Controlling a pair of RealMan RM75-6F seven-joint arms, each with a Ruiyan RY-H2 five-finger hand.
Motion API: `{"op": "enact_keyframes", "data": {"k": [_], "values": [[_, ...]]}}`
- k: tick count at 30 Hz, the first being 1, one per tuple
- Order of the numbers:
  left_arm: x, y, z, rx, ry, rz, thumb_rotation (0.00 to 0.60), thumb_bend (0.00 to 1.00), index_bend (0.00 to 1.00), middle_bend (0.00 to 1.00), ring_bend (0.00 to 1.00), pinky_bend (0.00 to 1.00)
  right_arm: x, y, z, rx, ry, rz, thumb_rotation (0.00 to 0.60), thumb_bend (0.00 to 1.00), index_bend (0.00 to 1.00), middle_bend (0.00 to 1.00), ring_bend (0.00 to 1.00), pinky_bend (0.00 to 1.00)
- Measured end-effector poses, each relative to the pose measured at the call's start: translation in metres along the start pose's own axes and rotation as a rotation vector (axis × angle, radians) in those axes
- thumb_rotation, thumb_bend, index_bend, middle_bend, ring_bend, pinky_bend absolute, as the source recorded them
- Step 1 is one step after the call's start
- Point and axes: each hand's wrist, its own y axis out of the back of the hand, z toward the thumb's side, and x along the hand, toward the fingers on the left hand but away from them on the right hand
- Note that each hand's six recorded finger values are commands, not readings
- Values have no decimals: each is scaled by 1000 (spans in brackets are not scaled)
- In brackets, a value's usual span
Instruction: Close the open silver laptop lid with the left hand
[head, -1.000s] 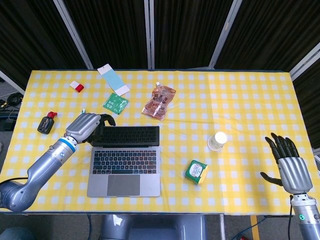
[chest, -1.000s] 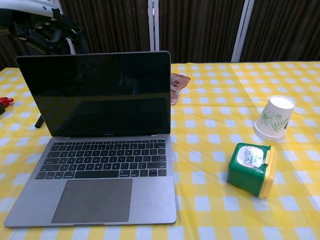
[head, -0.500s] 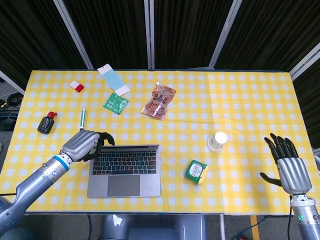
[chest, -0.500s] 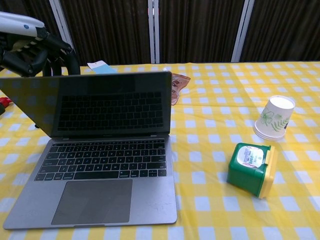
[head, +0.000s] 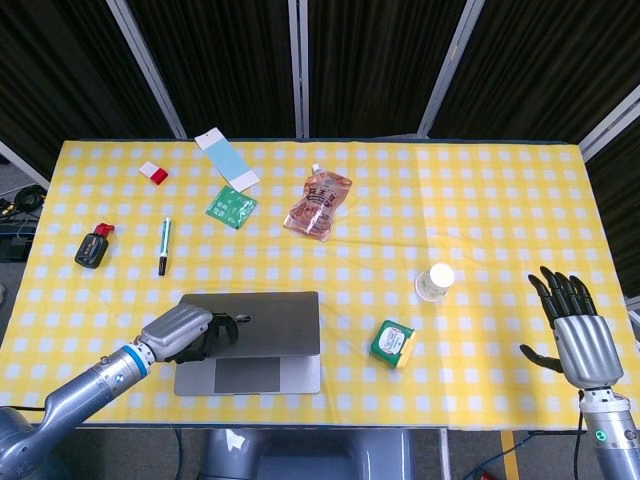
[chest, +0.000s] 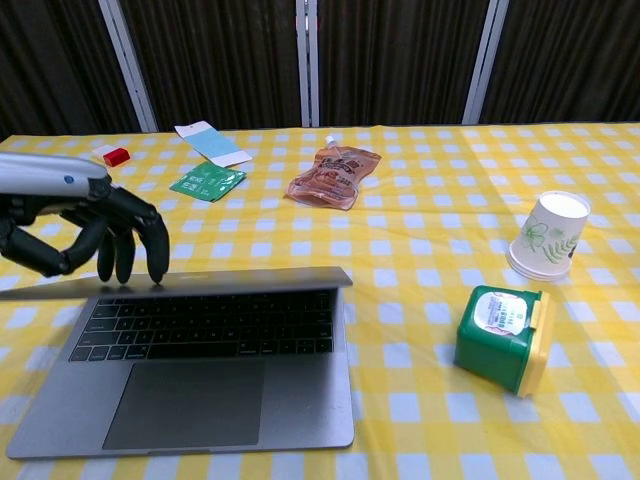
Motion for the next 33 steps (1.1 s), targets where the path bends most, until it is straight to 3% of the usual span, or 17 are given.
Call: {"op": "enact_keyframes", "data": {"k": [18, 29, 33], "values": [[24, -57, 1, 4, -27, -151, 600, 1000, 362, 323, 386, 369, 0, 1, -4, -5, -11, -3, 600, 0, 0, 0, 0, 0], [34, -81, -6, -6, -4, -192, 600, 1000, 361, 316, 386, 353, 1, 3, -6, -18, -16, -3, 600, 0, 0, 0, 0, 0], [34, -75, -4, -22, -15, -149, 600, 1000, 361, 316, 386, 339, 1, 4, -7, -18, -16, -6, 600, 0, 0, 0, 0, 0]]}}
